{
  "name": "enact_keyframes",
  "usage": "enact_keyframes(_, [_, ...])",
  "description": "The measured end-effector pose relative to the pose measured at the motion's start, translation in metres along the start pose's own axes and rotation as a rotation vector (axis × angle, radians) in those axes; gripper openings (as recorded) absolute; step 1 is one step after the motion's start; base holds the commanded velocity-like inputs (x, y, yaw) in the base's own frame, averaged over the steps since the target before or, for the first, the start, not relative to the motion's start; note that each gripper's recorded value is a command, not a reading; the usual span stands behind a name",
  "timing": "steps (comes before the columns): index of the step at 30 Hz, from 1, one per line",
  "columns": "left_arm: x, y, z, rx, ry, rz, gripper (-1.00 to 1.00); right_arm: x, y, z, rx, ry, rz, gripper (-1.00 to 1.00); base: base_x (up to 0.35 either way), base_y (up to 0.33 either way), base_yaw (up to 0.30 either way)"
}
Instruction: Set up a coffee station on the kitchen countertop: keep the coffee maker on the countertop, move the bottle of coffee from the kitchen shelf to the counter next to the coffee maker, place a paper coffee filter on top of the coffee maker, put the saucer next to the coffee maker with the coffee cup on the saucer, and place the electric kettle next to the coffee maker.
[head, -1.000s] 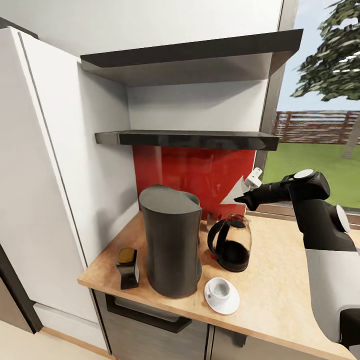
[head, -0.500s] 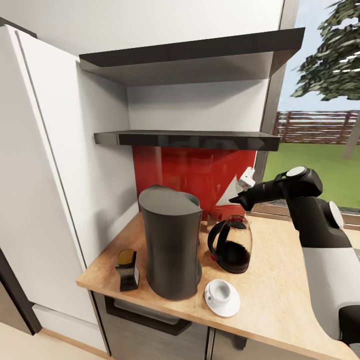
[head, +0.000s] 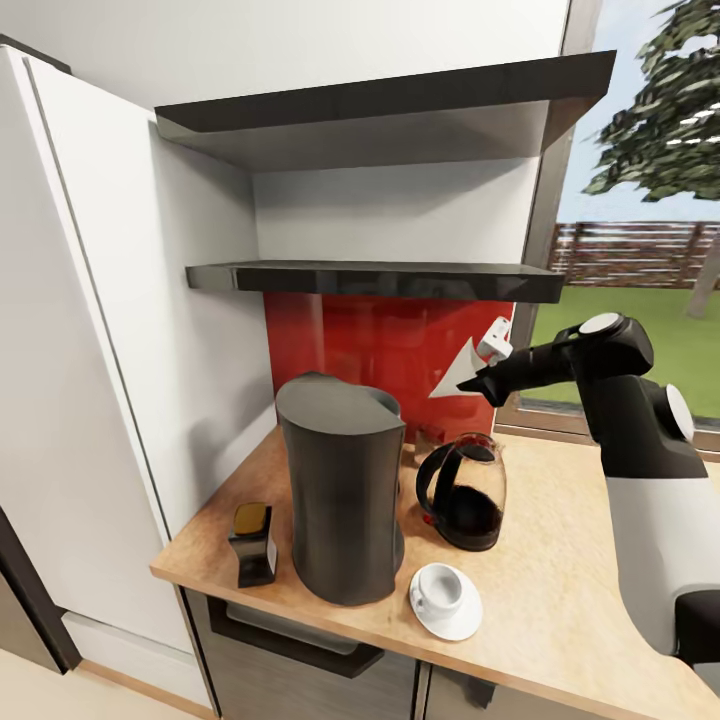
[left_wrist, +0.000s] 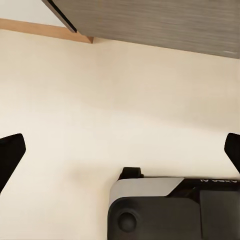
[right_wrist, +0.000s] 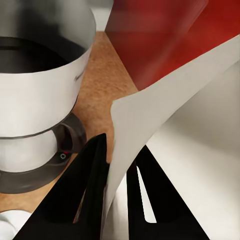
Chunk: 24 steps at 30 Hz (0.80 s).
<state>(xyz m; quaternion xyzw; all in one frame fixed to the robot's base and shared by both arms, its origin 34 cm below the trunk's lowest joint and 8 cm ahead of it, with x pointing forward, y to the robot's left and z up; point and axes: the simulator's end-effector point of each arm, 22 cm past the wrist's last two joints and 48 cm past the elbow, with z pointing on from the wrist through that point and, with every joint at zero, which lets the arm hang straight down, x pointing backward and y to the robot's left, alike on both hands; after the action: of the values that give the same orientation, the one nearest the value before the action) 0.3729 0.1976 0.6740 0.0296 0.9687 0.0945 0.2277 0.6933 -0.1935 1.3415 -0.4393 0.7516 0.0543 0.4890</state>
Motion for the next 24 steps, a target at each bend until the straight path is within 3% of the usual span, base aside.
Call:
enact_keyframes(14, [-0.0001,0.0000,0.0000,0.000,0.000,0.001,1.00,-0.0020,0.0019,0.0012,-0.005,-0.003,0.000,-1.00,-0.059,0.079,0.000])
enact_keyframes(24, [-0.0001,0.0000,-0.0002,0.000,-0.001,0.001,1.00,-0.0019,0.0019,0.0009,-0.005,-0.004,0.002,-1.00,0.034,0.047,0.000])
